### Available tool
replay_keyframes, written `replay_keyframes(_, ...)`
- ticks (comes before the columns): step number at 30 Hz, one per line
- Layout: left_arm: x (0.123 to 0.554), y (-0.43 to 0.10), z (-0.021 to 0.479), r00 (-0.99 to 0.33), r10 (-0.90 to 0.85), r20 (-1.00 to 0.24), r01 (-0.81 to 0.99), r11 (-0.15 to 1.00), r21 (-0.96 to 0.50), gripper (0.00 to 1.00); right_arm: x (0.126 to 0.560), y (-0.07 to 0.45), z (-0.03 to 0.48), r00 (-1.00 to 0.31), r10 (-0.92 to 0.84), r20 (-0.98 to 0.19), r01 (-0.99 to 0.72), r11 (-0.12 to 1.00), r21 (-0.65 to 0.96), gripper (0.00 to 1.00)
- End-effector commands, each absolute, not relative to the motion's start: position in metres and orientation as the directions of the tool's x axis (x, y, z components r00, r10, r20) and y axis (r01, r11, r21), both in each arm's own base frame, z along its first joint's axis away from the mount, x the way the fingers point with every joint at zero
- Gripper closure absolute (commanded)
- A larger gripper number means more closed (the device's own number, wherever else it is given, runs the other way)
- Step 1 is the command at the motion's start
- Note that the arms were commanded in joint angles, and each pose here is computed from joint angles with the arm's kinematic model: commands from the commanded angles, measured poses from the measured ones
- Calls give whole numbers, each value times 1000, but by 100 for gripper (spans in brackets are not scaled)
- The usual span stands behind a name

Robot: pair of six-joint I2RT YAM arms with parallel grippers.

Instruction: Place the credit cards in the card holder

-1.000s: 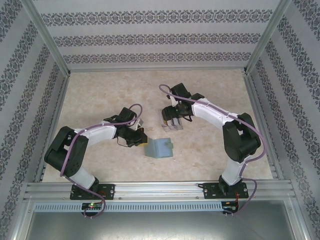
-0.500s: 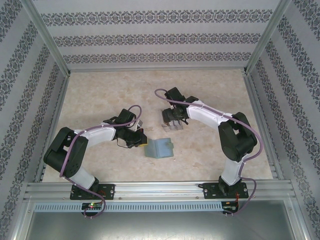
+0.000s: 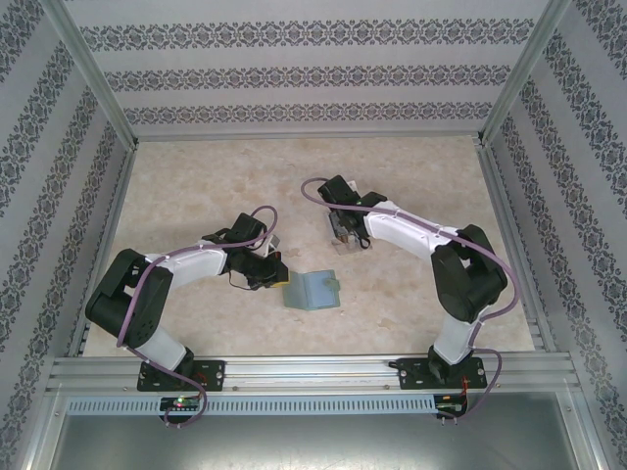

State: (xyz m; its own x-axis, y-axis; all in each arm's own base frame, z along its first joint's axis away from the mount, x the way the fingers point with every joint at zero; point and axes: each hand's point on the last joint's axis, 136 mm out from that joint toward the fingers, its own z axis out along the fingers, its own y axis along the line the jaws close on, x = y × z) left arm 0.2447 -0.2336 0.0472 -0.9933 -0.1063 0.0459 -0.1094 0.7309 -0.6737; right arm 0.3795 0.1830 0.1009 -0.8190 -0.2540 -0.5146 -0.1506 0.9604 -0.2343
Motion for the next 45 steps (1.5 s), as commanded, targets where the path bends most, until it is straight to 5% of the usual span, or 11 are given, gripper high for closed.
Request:
replay_keyframes(1, 248, -237, 52, -995, -95, 19, -83, 729, -680, 96, 381, 171, 115, -800, -262, -540, -124, 952, -279, 37)
replay_keyframes(9, 247, -238, 51, -996, -85, 20, -76, 728, -681, 96, 375, 174, 104, -805, -287, -520, -151, 946, -288, 50)
replay_keyframes(21, 246, -239, 48, -997, -70, 25, -69, 729, -681, 96, 369, 189, 113, -798, -338, -499, -228, 936, -269, 100)
replay_keyframes(28, 249, -240, 47, -998, -54, 15, -50, 735, -676, 90, 357, 197, 124, -812, -284, -509, -250, 959, -136, 100)
replay_keyframes(31, 250, -236, 50, -999, -47, 5, -39, 756, -654, 66, 347, 198, 142, -817, -223, -532, -247, 969, -28, 100)
replay_keyframes(36, 246, -228, 62, -999, -23, -32, 2, 782, -623, 43, 310, 200, 162, -825, -160, -542, -302, 935, 185, 100)
replay_keyframes(41, 239, -228, 58, -1000, -25, -15, -10, 769, -640, 42, 257, 233, 158, -864, -121, -488, -381, 792, 477, 100)
replay_keyframes(45, 234, -225, 45, -999, -34, 23, -41, 779, -625, 51, 227, 261, 139, -908, -109, -405, -369, 669, 646, 100)
